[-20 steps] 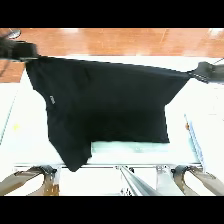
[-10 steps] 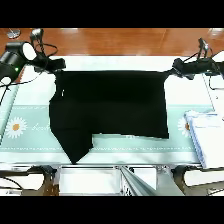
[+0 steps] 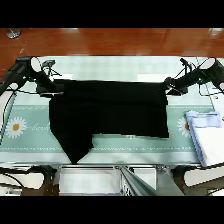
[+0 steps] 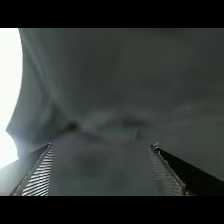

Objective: Fold the shirts.

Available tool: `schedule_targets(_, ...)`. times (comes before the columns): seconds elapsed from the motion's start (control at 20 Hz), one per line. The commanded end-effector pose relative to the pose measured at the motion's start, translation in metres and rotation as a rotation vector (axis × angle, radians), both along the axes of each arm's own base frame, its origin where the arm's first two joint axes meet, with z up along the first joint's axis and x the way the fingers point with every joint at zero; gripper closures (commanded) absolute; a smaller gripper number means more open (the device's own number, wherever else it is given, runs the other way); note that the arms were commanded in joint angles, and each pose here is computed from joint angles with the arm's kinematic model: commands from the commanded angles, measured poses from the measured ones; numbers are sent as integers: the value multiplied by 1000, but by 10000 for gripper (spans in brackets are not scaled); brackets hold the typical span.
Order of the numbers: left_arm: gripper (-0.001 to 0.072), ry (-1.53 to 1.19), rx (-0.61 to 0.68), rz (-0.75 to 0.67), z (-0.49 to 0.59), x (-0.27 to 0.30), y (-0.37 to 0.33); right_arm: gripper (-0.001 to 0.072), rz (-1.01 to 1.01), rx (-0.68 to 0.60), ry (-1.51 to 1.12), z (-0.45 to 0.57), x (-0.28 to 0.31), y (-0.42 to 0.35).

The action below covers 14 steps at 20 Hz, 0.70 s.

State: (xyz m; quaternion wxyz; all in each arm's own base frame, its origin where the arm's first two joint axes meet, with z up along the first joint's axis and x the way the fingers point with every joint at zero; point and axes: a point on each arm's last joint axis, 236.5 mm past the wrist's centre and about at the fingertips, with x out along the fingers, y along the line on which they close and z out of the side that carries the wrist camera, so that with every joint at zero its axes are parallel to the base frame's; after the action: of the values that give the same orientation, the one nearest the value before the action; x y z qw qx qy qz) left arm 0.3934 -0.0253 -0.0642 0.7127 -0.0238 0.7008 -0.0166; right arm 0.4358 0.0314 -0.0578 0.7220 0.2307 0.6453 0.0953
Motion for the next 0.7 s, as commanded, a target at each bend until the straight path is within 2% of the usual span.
schedule_targets(0.0,7,112,28,42,16,-38,33,89,-10,10,9,36,-14,-21)
schedule_targets(0.1,7,117,-46,150,24,-72,47,89,-67,-98,-36,62,-35,-65)
schedule_targets(0.2,7,114,-151,284,9,-122,53,89,-199,-122,-116,66,-64,-85)
schedule_targets(0.3,7,49,-334,465,-8,-157,38,89,-309,-22,-172,52,-99,-61)
schedule_targets(0.4,7,-35,-500,622,-16,-174,23,89,-329,74,-185,36,-133,-25)
schedule_targets(0.55,8,-49,-547,716,-30,-198,15,89,-339,169,-163,21,-161,7)
schedule_targets(0.65,8,-47,-599,686,-33,-199,-3,89,-334,177,-139,15,-169,12)
